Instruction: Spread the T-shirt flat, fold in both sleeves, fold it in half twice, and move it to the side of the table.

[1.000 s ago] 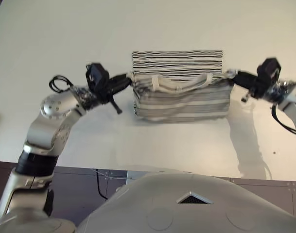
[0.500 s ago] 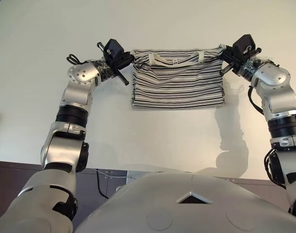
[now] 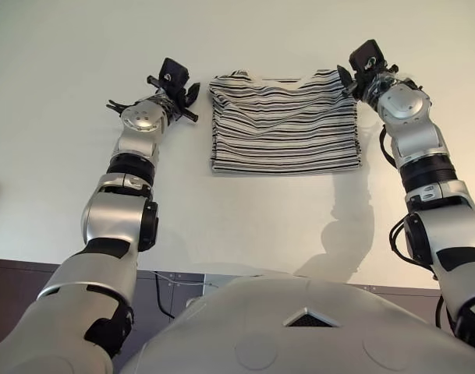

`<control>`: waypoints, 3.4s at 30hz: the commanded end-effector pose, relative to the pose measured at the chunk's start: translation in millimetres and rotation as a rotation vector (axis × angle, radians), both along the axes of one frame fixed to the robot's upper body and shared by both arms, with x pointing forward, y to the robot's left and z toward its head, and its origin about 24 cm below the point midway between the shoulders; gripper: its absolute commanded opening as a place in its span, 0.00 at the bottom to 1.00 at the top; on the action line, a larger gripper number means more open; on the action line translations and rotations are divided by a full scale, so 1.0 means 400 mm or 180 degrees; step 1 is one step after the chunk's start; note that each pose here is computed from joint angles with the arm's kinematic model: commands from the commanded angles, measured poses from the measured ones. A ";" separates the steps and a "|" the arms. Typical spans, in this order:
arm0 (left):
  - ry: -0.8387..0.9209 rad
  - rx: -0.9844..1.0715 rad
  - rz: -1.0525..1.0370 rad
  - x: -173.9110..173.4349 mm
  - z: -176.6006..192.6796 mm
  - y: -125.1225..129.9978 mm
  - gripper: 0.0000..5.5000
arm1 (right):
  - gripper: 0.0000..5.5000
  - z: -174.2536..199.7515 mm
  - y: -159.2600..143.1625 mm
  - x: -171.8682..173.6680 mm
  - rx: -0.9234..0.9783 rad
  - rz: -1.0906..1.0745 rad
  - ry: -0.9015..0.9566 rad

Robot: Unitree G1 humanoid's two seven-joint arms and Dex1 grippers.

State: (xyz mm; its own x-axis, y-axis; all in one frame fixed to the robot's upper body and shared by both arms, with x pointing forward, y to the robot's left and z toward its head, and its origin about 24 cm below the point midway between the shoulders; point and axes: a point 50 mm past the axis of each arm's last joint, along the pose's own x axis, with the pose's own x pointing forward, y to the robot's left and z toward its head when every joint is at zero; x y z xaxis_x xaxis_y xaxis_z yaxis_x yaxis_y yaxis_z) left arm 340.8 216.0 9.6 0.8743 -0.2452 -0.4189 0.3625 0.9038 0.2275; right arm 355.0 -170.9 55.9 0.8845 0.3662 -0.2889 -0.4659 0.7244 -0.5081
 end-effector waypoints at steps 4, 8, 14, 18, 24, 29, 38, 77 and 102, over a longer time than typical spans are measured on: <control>-0.0369 -0.0370 0.0685 -0.062 0.011 0.086 0.25 | 0.35 -0.104 -0.124 -0.056 -0.1717 0.0569 0.0452; -0.0703 -0.0709 0.1265 -0.174 0.048 0.101 0.25 | 0.35 -0.088 -0.254 -0.214 -0.2202 0.1465 0.0971; -0.0808 -0.0927 0.1671 -0.324 0.121 0.045 0.25 | 0.35 -0.020 -0.057 -0.520 -0.1610 0.3581 0.1456; -0.0737 -0.0891 0.1549 -0.347 0.166 0.028 0.25 | 0.35 -0.069 0.039 -0.546 -0.1458 0.3200 0.1335; -0.0645 -0.0659 0.1257 -0.376 0.182 0.015 0.25 | 0.35 -0.037 0.046 -0.517 -0.1144 0.2260 0.1219; -0.0419 0.0442 -0.0192 -0.467 0.165 -0.014 0.25 | 0.35 0.135 0.002 -0.474 -0.0281 0.2226 0.0815; -0.0192 0.1132 -0.2143 -0.541 0.130 -0.046 0.25 | 0.35 -0.020 -0.063 -0.485 -0.1509 0.2809 0.0591; -0.0271 0.1800 -0.3662 -0.627 0.050 -0.022 0.36 | 0.36 0.006 -0.143 -0.591 -0.1750 0.3846 0.0266; -0.0211 0.1798 -0.4690 -0.626 -0.004 -0.031 0.53 | 0.61 -0.031 -0.132 -0.580 -0.1680 0.4229 0.0196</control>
State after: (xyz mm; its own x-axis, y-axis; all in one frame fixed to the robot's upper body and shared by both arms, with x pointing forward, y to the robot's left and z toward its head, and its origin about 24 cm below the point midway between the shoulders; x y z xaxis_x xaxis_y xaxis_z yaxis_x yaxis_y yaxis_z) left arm 99.3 184.6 33.6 0.1092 -0.8298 -0.5473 0.7363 -0.3024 0.6053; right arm 127.7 -213.3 48.2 0.0083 0.8000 -0.6000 -0.6568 -0.4480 -0.6065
